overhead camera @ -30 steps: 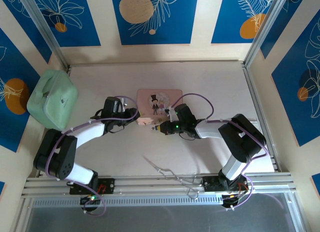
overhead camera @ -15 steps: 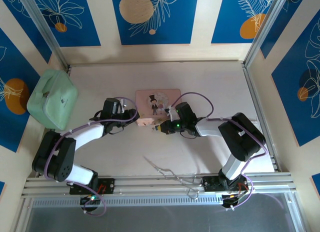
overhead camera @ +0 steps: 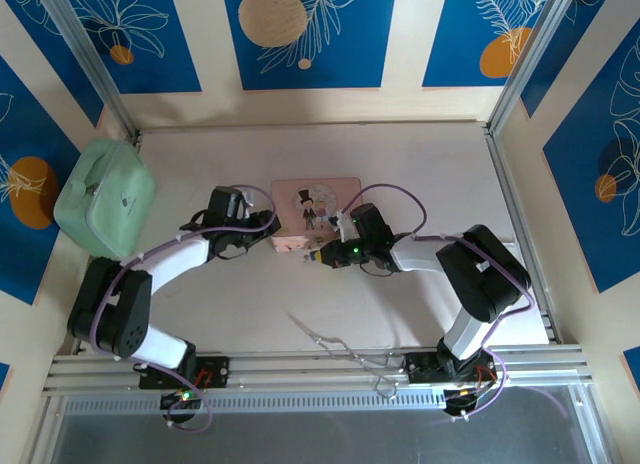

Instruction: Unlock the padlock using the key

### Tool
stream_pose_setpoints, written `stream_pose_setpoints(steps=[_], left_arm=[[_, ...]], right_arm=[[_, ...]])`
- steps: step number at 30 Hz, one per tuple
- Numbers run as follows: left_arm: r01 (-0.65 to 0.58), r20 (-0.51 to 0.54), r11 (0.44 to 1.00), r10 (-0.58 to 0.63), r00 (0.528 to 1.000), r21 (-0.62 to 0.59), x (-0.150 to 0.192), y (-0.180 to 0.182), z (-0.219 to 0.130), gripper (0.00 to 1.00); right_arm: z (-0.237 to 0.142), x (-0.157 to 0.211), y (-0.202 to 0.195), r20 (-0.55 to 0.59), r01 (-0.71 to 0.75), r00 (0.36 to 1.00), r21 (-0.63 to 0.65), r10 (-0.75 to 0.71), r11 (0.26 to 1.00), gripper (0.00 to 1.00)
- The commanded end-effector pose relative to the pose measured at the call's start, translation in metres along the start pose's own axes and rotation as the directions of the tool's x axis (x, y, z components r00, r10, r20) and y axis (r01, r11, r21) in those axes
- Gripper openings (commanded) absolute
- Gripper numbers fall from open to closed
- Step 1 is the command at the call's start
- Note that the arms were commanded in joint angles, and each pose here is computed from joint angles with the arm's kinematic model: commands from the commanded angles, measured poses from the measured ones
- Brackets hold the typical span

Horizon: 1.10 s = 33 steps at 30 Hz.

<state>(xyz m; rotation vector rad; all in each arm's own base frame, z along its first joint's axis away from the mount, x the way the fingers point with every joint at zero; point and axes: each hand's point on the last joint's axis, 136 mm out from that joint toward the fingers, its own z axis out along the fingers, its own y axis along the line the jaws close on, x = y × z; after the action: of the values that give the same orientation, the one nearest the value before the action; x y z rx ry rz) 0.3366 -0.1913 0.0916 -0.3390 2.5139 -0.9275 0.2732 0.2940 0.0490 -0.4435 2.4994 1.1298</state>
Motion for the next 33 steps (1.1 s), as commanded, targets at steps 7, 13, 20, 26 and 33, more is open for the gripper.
stream_pose_setpoints(steps=[7,13,20,26,33], left_arm=[[0.036,-0.052,0.998,-0.034,0.998,0.044,0.008,0.002,0.012,0.54],[0.015,-0.066,1.000,-0.014,0.998,0.019,0.015,-0.002,0.011,0.55],[0.006,-0.058,0.999,-0.009,0.998,-0.045,0.013,0.009,0.016,0.53],[0.015,-0.078,0.996,-0.022,0.997,-0.083,0.023,0.024,0.020,0.51],[0.019,-0.085,0.996,-0.026,0.996,-0.090,0.026,0.028,0.020,0.49]], right_arm=[[0.004,0.013,-0.008,-0.055,-0.030,0.998,0.026,0.031,0.999,0.00],[0.006,0.011,-0.007,-0.057,-0.025,0.998,0.022,0.026,0.999,0.00],[0.008,0.011,-0.006,-0.061,-0.023,0.998,0.018,0.024,1.000,0.00],[0.006,0.010,-0.005,-0.058,-0.018,0.998,0.020,0.019,1.000,0.00],[0.005,0.007,-0.005,-0.043,-0.031,0.999,0.021,0.032,0.999,0.00]])
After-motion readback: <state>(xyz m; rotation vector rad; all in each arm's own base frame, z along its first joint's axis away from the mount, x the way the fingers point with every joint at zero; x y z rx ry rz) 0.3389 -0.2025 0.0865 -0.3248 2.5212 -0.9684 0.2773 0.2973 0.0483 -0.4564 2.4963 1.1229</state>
